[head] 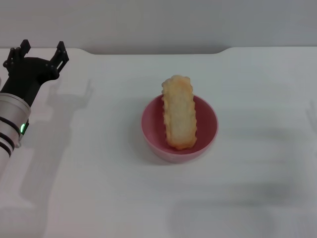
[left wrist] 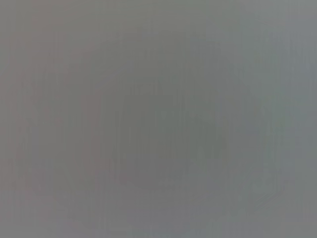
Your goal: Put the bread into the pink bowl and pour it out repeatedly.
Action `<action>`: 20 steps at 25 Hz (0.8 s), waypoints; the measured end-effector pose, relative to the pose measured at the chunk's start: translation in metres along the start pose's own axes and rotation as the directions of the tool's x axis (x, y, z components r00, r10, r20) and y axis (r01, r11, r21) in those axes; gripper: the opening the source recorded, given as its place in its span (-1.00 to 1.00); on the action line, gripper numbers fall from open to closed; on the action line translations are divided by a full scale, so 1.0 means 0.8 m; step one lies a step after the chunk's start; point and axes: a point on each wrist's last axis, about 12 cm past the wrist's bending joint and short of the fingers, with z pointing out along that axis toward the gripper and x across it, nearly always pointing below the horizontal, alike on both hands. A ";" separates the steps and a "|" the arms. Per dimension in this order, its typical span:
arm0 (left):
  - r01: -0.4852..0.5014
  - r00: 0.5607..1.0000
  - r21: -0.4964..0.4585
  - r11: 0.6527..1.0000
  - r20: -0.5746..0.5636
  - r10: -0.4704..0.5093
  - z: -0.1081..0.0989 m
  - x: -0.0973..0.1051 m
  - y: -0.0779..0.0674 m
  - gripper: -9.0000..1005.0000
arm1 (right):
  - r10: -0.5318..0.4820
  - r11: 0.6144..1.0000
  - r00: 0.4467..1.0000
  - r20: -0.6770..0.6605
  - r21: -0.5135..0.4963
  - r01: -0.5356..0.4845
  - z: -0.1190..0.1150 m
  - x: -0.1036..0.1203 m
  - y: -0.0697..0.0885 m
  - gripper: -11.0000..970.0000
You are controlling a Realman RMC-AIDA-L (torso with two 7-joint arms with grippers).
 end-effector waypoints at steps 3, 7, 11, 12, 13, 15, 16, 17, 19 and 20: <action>-0.001 1.000 0.003 1.000 0.001 0.001 -0.001 0.001 -0.001 0.69 | 0.001 1.000 1.000 -0.001 0.000 -0.001 0.000 0.000 0.000 0.65; 0.002 1.000 0.007 1.000 0.000 -0.002 -0.002 0.001 -0.002 0.69 | 0.010 1.000 1.000 -0.013 -0.004 -0.010 0.003 0.002 0.000 0.65; 0.007 1.000 0.007 1.000 0.001 -0.007 -0.002 0.002 -0.001 0.69 | 0.046 0.999 0.999 -0.020 -0.014 -0.046 0.007 0.002 0.002 0.65; 0.007 1.000 0.008 1.000 0.001 -0.007 -0.003 0.002 -0.002 0.69 | 0.049 0.999 0.999 -0.019 -0.016 -0.049 0.008 0.001 0.002 0.65; 0.007 1.000 0.009 1.000 0.001 -0.007 -0.003 0.002 -0.002 0.69 | 0.048 0.999 0.999 -0.018 -0.018 -0.049 0.009 0.001 0.002 0.65; 0.007 1.000 0.008 1.000 0.003 -0.007 -0.004 0.002 -0.002 0.69 | 0.047 0.999 0.999 -0.016 -0.019 -0.047 0.009 0.002 0.003 0.65; 0.008 1.000 0.007 1.000 0.004 -0.008 -0.004 0.002 -0.001 0.69 | 0.043 0.999 0.999 -0.017 -0.019 -0.043 0.009 0.002 0.003 0.65; 0.008 1.000 0.006 1.000 0.006 -0.008 -0.005 0.002 -0.001 0.69 | 0.041 0.999 0.999 -0.017 -0.019 -0.041 0.009 0.002 0.003 0.65; 0.009 1.000 0.004 1.000 0.011 -0.009 -0.006 0.002 -0.001 0.69 | 0.040 0.999 0.999 -0.017 -0.020 -0.040 0.009 0.003 0.004 0.65; 0.009 1.000 0.004 1.000 0.012 -0.009 -0.006 0.002 0.000 0.69 | 0.038 0.999 0.999 -0.018 -0.021 -0.039 0.008 0.003 0.004 0.65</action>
